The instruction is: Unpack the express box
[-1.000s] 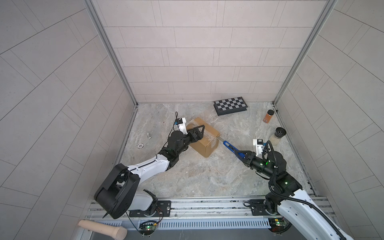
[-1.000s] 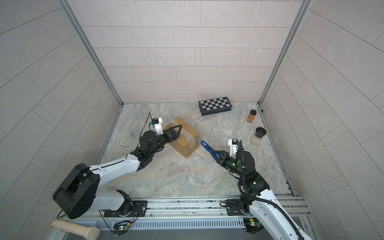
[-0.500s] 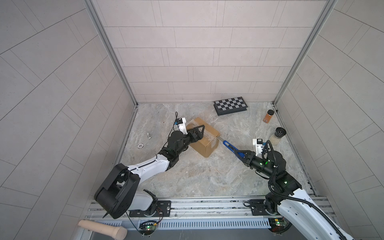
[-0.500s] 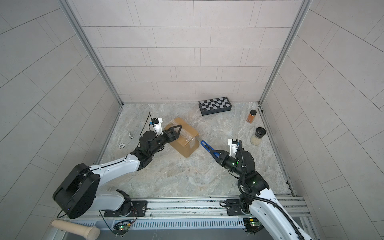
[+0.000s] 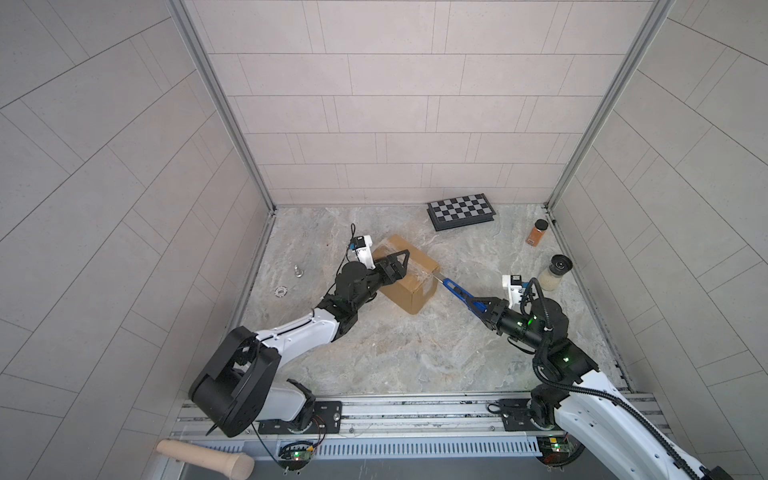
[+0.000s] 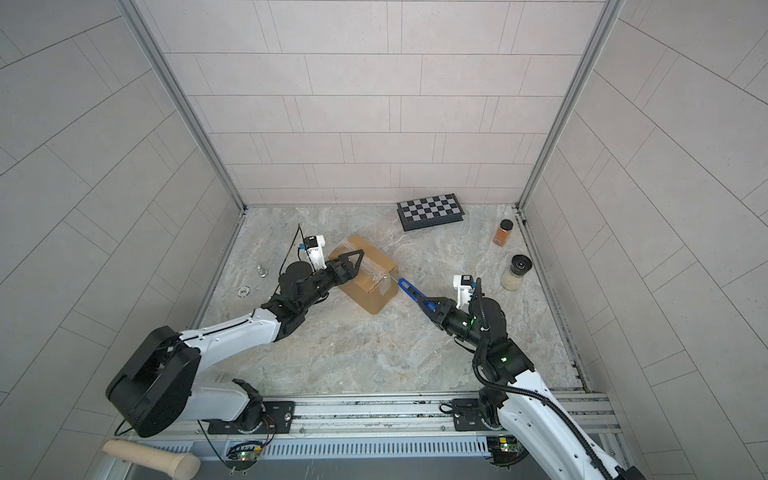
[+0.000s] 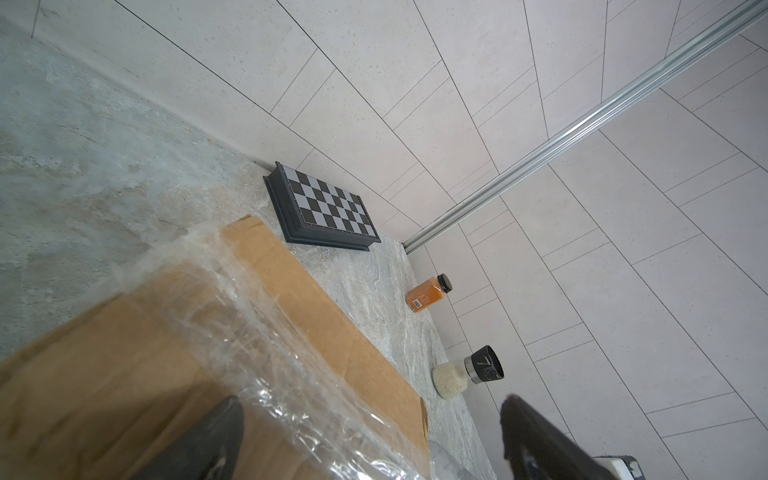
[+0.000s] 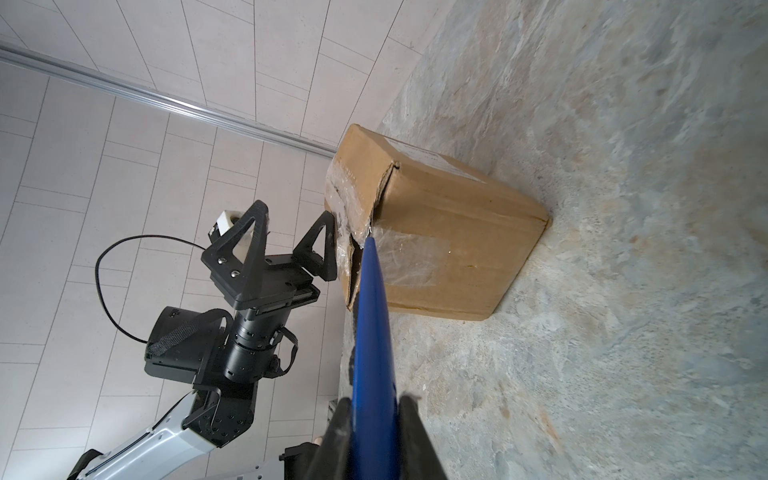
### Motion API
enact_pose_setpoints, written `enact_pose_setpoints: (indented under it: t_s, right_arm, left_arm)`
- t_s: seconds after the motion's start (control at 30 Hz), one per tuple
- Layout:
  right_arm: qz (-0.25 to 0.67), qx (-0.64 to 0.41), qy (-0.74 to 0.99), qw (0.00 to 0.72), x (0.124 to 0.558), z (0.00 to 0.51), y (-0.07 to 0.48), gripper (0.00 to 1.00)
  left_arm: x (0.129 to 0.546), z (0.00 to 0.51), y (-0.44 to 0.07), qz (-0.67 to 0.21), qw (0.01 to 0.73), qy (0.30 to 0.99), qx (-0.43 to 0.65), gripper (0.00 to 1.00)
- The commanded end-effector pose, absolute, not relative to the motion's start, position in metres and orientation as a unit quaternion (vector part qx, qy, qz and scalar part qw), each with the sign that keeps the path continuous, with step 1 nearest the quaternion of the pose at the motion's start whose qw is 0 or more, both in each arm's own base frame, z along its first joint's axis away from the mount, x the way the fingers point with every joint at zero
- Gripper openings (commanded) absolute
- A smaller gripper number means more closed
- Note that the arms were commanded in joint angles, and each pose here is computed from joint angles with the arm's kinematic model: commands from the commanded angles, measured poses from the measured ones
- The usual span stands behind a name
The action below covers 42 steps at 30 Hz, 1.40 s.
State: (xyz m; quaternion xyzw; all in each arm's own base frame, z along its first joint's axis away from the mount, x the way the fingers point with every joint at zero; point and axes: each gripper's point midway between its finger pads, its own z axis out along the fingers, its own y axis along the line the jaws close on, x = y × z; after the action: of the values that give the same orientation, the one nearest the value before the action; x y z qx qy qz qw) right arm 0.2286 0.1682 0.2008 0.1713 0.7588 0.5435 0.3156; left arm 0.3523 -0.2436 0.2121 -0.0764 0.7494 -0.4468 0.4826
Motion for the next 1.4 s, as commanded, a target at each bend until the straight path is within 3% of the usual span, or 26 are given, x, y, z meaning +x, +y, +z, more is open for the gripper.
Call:
enact_pose_setpoints:
  t_s: [0.0, 0.4, 0.83, 1.0, 1.37]
  right_arm:
    - [0.593, 0.144, 0.723, 0.322, 0.224, 0.235, 0.178, 0.00]
    - [0.582, 0.139, 0.747, 0.289, 0.222, 0.212, 0.194, 0.00]
    - [0.597, 0.114, 0.734, 0.303, 0.219, 0.238, 0.201, 0.00]
    - [0.556, 0.112, 0.767, 0.299, 0.212, 0.221, 0.193, 0.00]
    - [0.395, 0.124, 0.822, 0.392, 0.208, 0.232, 0.123, 0.00]
  left_arm:
    - [0.343, 0.161, -0.241, -0.418, 0.424, 0.799, -0.085, 1.00]
    - [0.342, 0.161, -0.242, -0.421, 0.423, 0.798, -0.086, 1.00]
    - [0.343, 0.160, -0.242, -0.420, 0.423, 0.798, -0.086, 1.00]
    - [0.343, 0.162, -0.241, -0.419, 0.426, 0.797, -0.086, 1.00]
    - [0.345, 0.186, -0.241, -0.414, 0.447, 0.790, -0.070, 1.00]
